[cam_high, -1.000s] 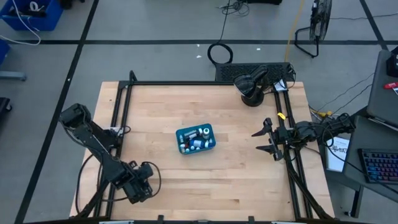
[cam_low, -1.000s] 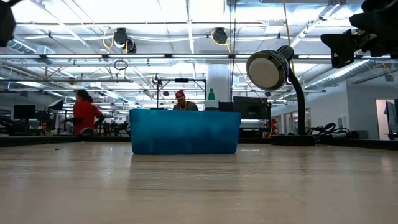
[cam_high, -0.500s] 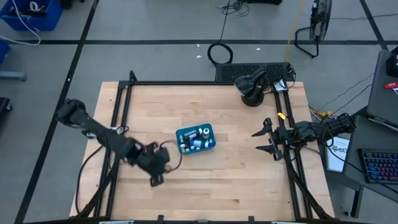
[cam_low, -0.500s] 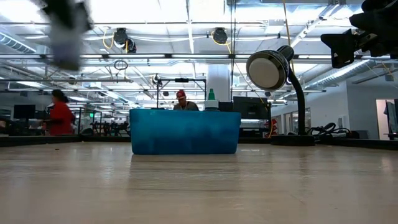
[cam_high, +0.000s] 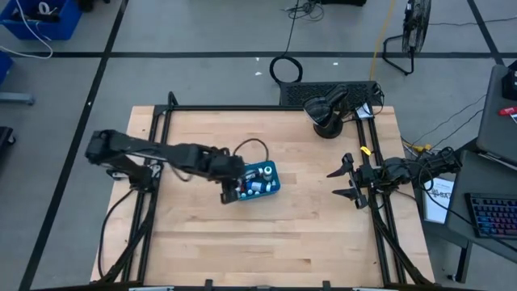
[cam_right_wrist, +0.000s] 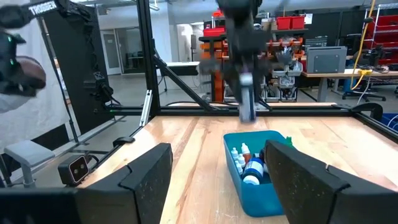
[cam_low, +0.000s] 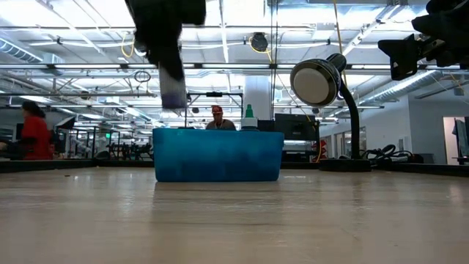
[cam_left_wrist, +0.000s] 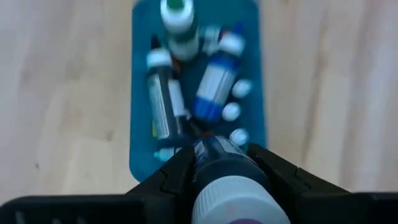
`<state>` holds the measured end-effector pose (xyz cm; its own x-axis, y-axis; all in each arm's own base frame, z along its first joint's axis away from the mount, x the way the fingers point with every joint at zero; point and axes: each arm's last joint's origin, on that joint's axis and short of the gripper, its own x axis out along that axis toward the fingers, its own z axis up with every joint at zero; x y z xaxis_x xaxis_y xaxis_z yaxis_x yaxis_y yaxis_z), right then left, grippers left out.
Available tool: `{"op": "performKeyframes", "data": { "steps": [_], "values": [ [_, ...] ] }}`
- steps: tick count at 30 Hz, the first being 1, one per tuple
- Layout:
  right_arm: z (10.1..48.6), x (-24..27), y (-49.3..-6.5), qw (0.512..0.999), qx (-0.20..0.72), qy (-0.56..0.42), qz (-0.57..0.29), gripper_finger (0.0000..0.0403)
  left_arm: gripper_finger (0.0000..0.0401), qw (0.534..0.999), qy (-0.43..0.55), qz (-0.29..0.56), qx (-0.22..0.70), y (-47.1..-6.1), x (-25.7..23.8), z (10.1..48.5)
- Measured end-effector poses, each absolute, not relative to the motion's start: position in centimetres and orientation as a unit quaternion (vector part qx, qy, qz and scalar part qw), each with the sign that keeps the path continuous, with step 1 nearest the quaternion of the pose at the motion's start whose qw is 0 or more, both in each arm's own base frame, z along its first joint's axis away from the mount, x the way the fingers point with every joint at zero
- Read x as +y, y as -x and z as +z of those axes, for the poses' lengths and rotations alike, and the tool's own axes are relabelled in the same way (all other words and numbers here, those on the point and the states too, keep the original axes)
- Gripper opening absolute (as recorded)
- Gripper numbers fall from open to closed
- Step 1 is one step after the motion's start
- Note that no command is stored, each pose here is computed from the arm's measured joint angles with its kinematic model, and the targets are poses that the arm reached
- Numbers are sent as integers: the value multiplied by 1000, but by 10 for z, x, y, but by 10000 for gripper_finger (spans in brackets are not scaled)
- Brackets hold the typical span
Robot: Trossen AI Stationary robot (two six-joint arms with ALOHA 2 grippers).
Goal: Pick & Place food coloring
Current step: Put the purple food coloring bottle into the blue bin
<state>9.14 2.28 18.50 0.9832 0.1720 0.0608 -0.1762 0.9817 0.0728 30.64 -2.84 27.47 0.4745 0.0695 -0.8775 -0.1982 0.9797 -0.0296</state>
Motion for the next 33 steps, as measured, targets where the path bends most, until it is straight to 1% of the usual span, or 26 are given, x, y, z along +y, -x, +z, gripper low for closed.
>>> {"op": "performKeyframes", "data": {
  "steps": [8,10,12,16,19,27,29,33],
  "values": [
    [185,23,-91,995,-27,-39,87,244,134,798,56,93,593,-334,-13,209],
    [185,23,-91,995,-27,-39,87,246,134,788,55,89,607,-339,-12,196],
    [185,23,-91,995,-27,-39,87,246,133,788,57,87,606,-346,-10,187],
    [185,23,-91,995,-27,-39,88,244,133,794,58,67,601,-355,-7,176],
    [185,23,-91,995,-27,-39,87,243,133,811,63,53,579,-361,-9,174],
    [185,23,-92,995,-26,-39,88,247,133,807,83,53,582,-361,-10,172],
    [185,23,-92,995,-26,-39,88,246,153,809,82,55,580,-362,-10,172],
    [185,23,-92,995,-26,-39,87,243,233,810,89,55,577,-362,-10,172]
  ]
}}
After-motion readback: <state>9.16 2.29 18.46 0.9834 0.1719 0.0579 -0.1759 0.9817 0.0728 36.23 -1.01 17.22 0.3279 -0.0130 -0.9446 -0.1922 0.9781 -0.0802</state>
